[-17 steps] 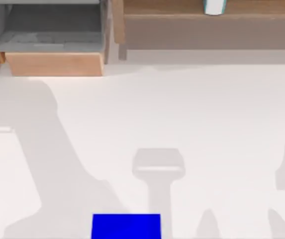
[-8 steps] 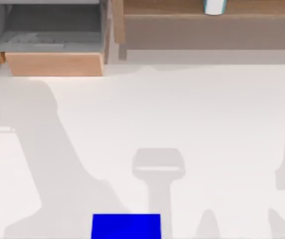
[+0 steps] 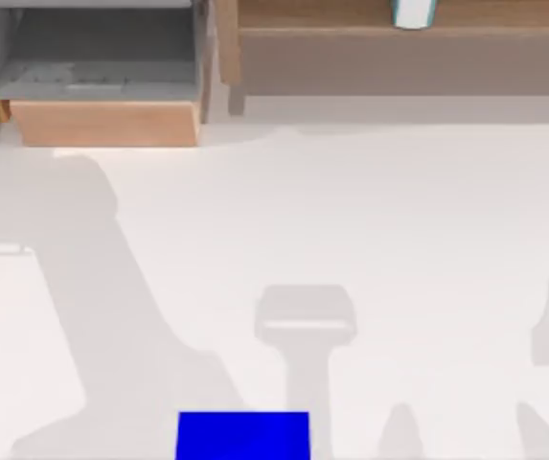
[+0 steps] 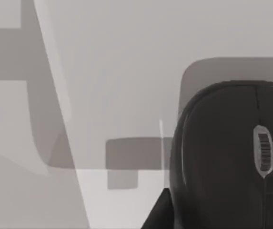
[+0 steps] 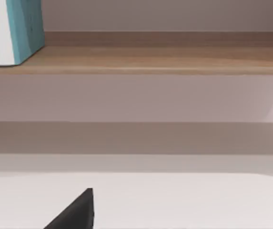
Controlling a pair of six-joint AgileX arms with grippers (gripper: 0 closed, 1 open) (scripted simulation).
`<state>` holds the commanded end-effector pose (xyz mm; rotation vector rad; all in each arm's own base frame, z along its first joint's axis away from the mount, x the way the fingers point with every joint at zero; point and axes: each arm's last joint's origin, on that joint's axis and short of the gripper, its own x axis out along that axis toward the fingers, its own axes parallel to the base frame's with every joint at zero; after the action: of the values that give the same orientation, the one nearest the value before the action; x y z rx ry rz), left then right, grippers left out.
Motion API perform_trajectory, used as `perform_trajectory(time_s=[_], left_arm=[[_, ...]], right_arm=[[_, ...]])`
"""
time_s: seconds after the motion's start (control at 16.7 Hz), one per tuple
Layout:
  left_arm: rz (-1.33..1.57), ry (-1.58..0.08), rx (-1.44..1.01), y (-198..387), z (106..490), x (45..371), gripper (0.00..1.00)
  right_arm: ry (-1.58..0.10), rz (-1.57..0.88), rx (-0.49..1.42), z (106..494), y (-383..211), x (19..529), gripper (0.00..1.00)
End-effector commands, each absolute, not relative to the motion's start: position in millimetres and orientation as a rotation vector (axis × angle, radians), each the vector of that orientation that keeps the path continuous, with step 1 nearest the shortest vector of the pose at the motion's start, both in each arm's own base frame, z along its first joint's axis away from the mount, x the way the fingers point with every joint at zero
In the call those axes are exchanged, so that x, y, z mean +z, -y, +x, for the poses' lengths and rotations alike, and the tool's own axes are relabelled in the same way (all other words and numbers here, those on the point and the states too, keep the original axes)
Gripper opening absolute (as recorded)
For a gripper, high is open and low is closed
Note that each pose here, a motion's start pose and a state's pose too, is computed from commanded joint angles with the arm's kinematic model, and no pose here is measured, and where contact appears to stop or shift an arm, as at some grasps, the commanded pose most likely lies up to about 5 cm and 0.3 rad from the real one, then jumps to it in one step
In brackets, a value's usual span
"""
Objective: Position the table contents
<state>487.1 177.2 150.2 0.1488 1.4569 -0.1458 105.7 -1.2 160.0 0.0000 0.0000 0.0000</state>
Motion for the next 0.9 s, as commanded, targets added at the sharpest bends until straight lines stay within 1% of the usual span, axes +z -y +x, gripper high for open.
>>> perform_trajectory(time_s=[0.24, 0.42, 0.54, 0.66, 0.78, 0.9], left_arm=[[0.129, -1.458, -0.080, -175, 473, 182, 0.00], [0.115, -1.389, -0.015, -159, 461, 226, 0.00], [0.096, -1.335, 0.011, -137, 453, 254, 0.00], [0.065, -1.297, 0.021, -111, 442, 276, 0.00], [0.025, -1.280, 0.014, -77, 431, 288, 0.00], [-0.014, -1.283, -0.005, -38, 419, 291, 0.00]], right_arm=[[0.000, 0.000, 0.000, 106, 1, 160, 1.00], [0.000, 0.000, 0.000, 106, 1, 160, 1.00], [0.000, 0.000, 0.000, 106, 1, 160, 1.00], [0.000, 0.000, 0.000, 106, 1, 160, 1.00], [0.000, 0.000, 0.000, 106, 1, 160, 1.00], [0.000, 0.000, 0.000, 106, 1, 160, 1.00]])
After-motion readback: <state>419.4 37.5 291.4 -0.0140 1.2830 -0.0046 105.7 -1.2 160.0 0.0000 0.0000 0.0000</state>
